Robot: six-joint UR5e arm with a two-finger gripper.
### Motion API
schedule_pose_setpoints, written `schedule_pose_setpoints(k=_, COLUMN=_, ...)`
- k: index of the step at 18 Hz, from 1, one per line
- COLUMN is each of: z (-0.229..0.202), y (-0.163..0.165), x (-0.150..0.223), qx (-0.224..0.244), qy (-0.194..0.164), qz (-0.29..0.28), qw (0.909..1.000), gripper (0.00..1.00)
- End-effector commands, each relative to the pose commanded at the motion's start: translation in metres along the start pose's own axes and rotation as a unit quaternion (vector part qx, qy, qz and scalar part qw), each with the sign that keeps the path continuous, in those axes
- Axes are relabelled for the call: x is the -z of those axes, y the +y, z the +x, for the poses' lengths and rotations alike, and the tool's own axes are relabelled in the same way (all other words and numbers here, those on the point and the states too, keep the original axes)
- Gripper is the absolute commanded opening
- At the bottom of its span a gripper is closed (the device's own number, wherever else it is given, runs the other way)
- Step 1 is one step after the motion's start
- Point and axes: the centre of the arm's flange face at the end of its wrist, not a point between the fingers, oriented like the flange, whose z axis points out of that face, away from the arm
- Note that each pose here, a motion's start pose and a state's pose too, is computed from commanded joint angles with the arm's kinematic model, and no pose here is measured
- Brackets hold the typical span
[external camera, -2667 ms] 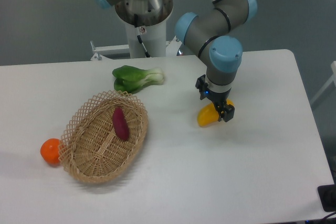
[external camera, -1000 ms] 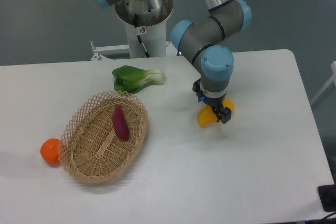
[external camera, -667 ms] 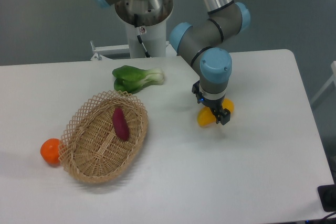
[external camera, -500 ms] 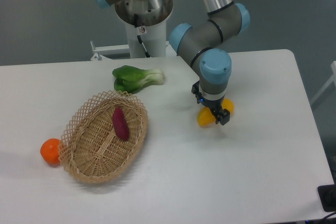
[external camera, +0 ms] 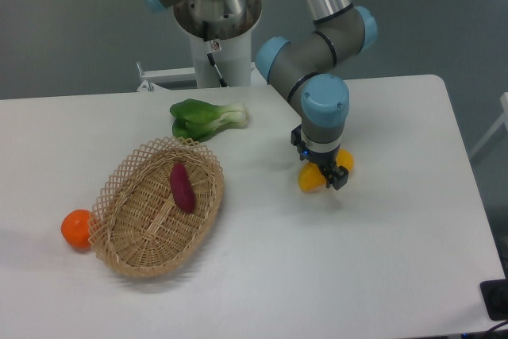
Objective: Pick up the mango from the table
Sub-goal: 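Close the gripper fingers around the yellow mango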
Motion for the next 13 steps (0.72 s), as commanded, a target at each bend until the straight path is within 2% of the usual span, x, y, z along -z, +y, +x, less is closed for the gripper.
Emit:
schedule_pose_setpoints(k=2, z=-0.003, y=0.000, x=0.005, qx=0.011, qy=-0.005, qz=0.000, qw=0.9999, gripper=0.56)
schedule_pose_setpoints(k=6, z=-0.007, y=-0.001, x=0.014, qx=0.049, qy=-0.012, qz=0.001, qw=0.9987, gripper=0.56)
schedule_pose_setpoints(k=9, z=-0.013, y=-0.011, x=0.026, qx=0.045, qy=-0.022, qz=0.001, qw=0.9988, gripper=0.56)
schedule_pose_setpoints(k=13, z=-0.018, y=-0.015, x=0.038, qx=0.062, qy=-0.033, qz=0.009, qw=0.9975, gripper=0.56)
